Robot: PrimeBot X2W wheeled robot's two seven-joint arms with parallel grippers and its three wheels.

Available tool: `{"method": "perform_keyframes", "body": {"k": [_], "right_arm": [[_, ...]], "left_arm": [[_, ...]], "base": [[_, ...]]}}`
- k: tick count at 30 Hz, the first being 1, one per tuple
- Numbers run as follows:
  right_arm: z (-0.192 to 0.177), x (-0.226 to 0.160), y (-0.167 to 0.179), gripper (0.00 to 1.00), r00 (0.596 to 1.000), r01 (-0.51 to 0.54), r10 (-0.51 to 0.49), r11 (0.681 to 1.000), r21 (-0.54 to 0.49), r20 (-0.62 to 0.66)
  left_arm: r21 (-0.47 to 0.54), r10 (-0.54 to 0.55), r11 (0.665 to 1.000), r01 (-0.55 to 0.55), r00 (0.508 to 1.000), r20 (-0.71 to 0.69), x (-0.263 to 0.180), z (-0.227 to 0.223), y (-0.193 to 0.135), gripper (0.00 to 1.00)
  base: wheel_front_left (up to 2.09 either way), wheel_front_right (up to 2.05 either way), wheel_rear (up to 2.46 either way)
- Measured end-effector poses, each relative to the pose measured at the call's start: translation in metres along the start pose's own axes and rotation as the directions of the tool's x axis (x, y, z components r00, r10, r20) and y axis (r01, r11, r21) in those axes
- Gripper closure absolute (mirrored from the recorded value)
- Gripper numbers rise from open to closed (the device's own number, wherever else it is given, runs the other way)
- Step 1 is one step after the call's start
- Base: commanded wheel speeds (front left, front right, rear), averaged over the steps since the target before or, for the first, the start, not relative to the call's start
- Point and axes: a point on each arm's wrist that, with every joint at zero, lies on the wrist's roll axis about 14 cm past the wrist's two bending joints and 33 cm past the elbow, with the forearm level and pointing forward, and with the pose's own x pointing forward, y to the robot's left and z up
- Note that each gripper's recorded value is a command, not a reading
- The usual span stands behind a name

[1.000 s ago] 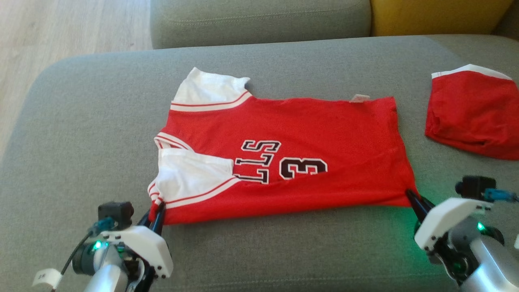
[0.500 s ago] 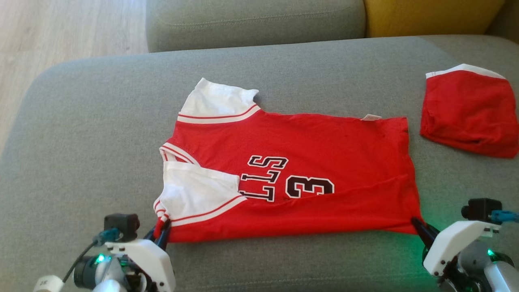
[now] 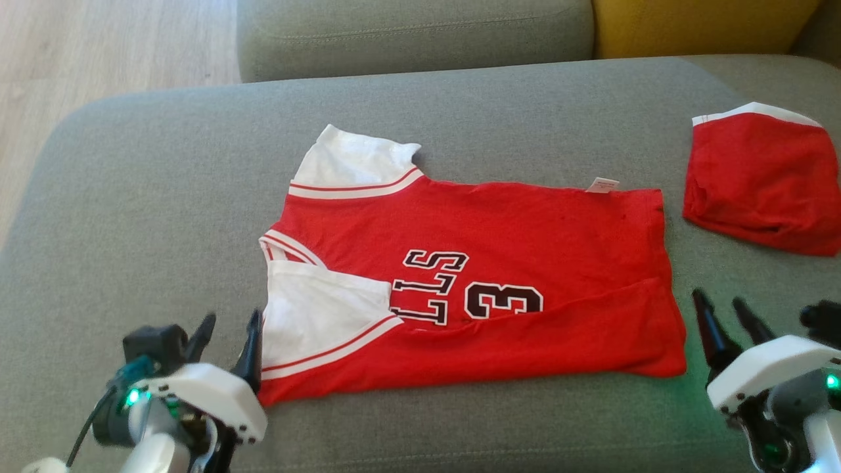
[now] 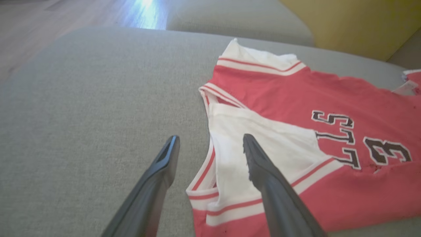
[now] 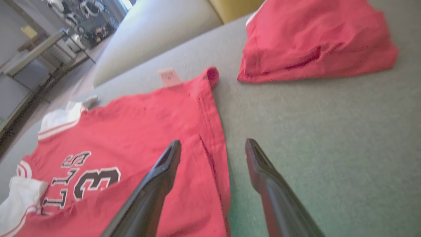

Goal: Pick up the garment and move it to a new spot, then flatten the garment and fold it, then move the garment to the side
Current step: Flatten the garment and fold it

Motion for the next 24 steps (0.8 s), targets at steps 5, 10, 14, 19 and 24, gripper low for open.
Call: {"method": "perform_keyframes", "body": {"k": [5, 10, 14, 19, 24], "right_arm": [[0.029, 0.001, 0.026, 0.00, 0.980, -0.049, 0.038, 0.997, 0.054, 0.196], [0.044, -0.002, 0.053, 0.00, 0.945, -0.107, 0.106, 0.994, -0.014, 0.309], [0.049, -0.002, 0.063, 0.00, 0.925, -0.117, 0.134, 0.991, -0.067, 0.356], [0.055, 0.006, 0.071, 0.00, 0.910, -0.116, 0.156, 0.985, -0.126, 0.383], [0.063, 0.021, 0.073, 0.00, 0.904, -0.092, 0.160, 0.978, -0.187, 0.396]], "left_arm": [[-0.058, 0.012, 0.998, 0.000, 0.978, 0.206, 0.008, 0.045, -0.003, 0.00], [-0.103, 0.004, 0.994, 0.035, 0.935, 0.354, 0.016, 0.082, -0.012, 0.00], [-0.098, -0.029, 0.993, 0.069, 0.931, 0.364, 0.025, 0.086, -0.023, 0.00], [-0.051, -0.080, 0.993, 0.105, 0.933, 0.351, 0.049, 0.089, -0.034, 0.00], [0.056, -0.163, 0.987, 0.154, 0.939, 0.303, 0.091, 0.104, -0.044, 0.00]], "base": [[0.00, 0.00, 0.00], [0.00, 0.00, 0.00], [0.00, 0.00, 0.00], [0.00, 0.00, 0.00], [0.00, 0.00, 0.00]]}}
